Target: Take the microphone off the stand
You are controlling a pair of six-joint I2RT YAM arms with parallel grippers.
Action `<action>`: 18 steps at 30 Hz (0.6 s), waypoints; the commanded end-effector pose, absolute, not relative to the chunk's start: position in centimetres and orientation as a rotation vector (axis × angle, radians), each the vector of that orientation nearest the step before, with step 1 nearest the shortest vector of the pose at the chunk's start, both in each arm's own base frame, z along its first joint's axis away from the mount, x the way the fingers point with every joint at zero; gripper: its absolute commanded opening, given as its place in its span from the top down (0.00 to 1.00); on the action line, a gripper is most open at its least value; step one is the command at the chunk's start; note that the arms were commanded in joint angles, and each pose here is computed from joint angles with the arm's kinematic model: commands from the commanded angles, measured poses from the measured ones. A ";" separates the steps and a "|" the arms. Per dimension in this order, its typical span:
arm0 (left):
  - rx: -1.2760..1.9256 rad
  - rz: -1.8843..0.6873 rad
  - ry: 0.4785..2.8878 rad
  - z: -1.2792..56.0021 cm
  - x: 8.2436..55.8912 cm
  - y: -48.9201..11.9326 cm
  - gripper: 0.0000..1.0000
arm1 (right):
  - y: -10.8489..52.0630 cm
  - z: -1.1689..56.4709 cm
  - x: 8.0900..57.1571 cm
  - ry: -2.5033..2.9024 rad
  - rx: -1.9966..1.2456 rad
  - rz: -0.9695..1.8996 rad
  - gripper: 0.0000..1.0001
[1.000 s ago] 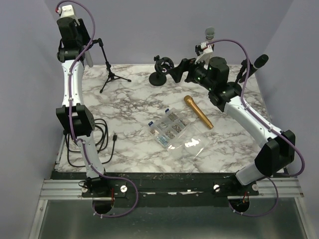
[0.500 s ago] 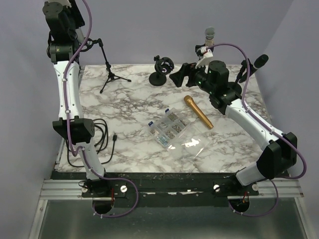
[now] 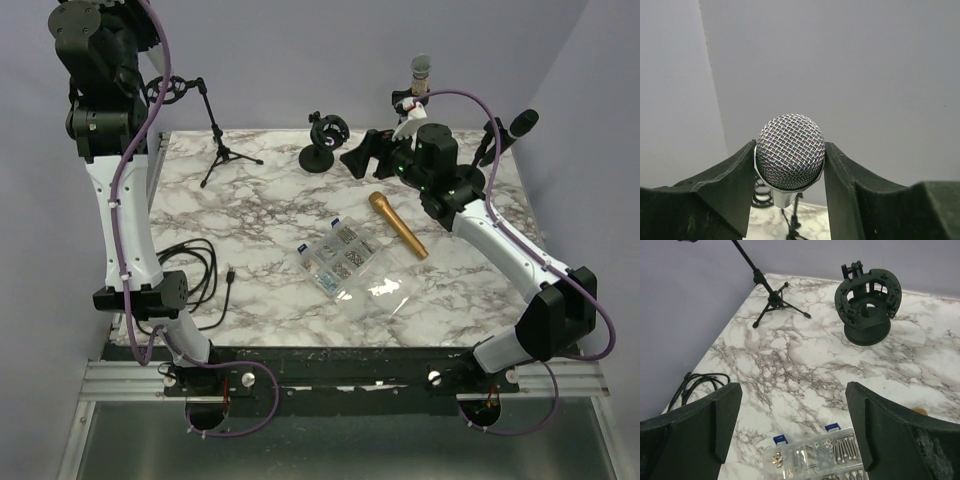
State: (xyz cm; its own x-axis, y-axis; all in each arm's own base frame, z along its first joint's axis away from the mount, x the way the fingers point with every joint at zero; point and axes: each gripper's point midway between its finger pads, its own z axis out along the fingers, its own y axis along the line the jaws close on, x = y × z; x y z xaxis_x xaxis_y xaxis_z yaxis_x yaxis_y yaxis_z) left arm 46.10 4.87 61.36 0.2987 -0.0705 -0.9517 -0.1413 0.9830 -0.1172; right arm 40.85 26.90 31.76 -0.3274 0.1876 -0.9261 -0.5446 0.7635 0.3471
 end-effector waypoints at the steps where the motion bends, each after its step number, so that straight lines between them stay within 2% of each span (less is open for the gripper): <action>1: -0.269 -0.119 1.401 59.0 42.2 2.6 1.00 | 26.2 32.5 39.3 1.774 -0.255 0.769 0.07; 8: -0.341 -0.341 1.743 49.0 39.6 -1.1 1.00 | 26.3 33.1 37.6 1.765 -0.256 0.831 0.07; 18: -0.419 -0.556 2.221 30.0 35.5 -6.3 1.00 | 26.9 32.6 36.5 1.770 -0.241 0.921 0.05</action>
